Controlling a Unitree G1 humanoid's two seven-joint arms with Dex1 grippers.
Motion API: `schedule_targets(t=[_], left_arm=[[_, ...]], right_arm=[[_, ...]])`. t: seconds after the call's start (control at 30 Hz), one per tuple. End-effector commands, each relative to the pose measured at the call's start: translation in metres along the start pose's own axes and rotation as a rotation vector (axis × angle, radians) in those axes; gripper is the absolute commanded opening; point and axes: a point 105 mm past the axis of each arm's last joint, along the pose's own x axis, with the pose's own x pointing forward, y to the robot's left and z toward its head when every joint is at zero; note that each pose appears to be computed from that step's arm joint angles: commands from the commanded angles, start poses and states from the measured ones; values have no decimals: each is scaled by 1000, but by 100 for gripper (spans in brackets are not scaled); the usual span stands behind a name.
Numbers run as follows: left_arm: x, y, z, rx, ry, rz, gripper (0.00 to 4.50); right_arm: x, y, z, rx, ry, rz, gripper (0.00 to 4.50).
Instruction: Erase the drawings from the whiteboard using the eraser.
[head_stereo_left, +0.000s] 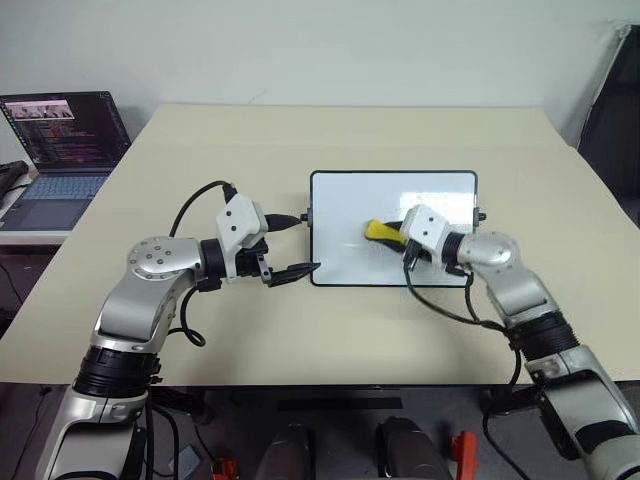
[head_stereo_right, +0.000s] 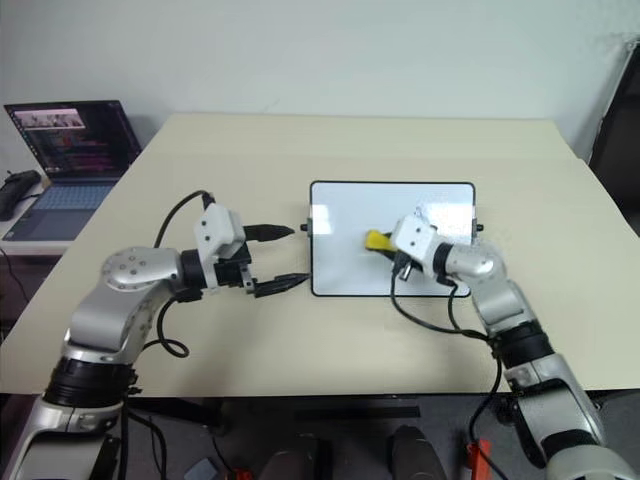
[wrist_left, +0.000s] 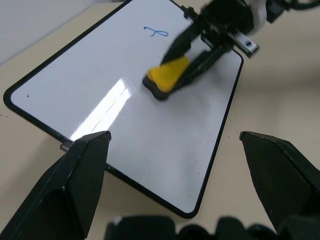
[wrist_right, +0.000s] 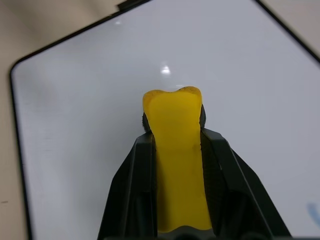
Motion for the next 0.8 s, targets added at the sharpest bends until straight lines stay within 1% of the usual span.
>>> schedule_targets(t=[0.03, 0.13, 0.23, 0.3, 0.43, 0.57, 0.67, 0.73, 0.8], left_arm=[[-4, 5, 12, 52, -26, 15, 450], [-5, 6, 12, 52, -23, 19, 450], [-5, 6, 12, 51, -21, 19, 450], [-5, 6, 12, 51, -21, 19, 450], [-5, 6, 13, 54, -22, 19, 450], [-8, 9, 13, 58, -16, 27, 450], [-10, 12, 14, 65, -10, 33, 450], [-11, 13, 14, 69, -8, 35, 450], [-12, 14, 16, 75, -7, 38, 450]], right_arm=[[4, 33, -34, 89, 99, 93, 85], [6, 38, -38, 115, 105, 95, 85], [6, 33, -38, 113, 105, 69, 85], [4, 25, -32, 112, 86, 57, 85], [-8, 11, -2, 124, -16, 65, 85], [-44, -1, 43, 86, -88, 152, 85], [-89, -11, 71, 43, -89, 205, 85], [-112, -19, 79, 37, -74, 199, 85], [-130, -29, 77, 50, -50, 156, 85]])
